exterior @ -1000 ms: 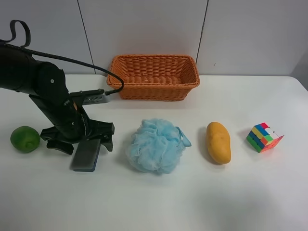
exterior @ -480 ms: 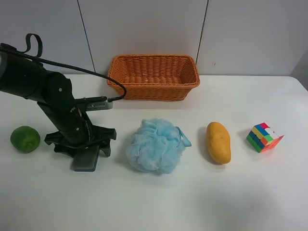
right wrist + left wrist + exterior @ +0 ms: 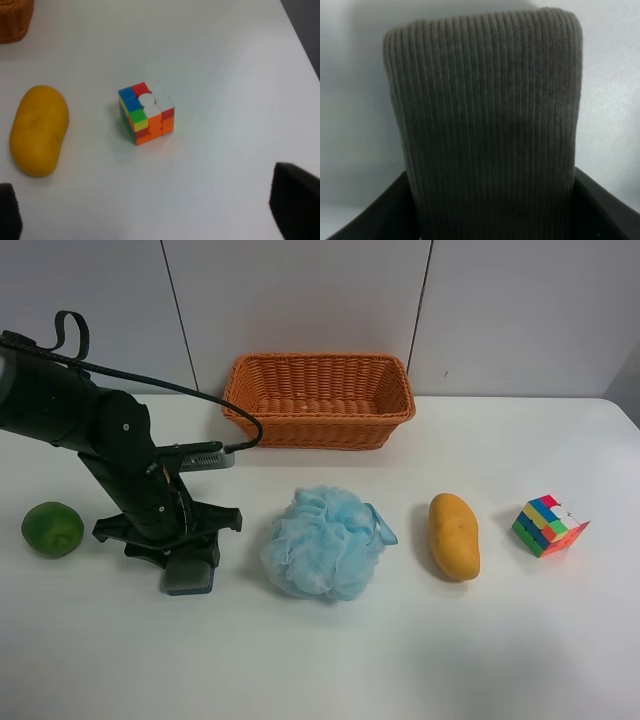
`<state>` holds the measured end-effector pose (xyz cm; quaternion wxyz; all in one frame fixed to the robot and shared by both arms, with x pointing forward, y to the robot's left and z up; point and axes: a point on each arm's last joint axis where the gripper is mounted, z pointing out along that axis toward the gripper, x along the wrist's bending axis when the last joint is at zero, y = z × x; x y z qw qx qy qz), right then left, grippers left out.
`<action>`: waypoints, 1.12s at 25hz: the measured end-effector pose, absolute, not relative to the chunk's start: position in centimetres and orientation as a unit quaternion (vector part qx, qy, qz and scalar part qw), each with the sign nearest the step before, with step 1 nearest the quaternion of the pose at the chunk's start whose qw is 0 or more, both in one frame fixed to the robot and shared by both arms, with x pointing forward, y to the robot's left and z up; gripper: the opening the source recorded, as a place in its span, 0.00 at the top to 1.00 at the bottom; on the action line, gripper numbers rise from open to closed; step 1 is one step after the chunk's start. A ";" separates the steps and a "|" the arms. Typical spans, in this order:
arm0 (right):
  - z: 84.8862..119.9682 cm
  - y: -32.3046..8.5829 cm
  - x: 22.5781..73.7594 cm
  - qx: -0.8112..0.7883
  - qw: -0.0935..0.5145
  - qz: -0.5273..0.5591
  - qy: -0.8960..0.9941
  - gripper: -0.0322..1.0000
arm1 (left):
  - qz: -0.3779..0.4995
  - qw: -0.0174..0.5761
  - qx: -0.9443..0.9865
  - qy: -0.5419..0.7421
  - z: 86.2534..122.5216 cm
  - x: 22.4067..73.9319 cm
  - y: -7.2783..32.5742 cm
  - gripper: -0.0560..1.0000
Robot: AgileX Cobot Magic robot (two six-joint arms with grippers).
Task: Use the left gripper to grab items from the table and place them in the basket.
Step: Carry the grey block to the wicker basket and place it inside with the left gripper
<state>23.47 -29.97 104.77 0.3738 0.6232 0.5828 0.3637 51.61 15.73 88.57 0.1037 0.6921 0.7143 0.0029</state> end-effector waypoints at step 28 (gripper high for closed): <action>104.8 -30.0 23.5 0.623 0.374 0.364 0.583 0.01 | 0.060 0.194 0.745 0.635 106.0 61.3 11.1 0.43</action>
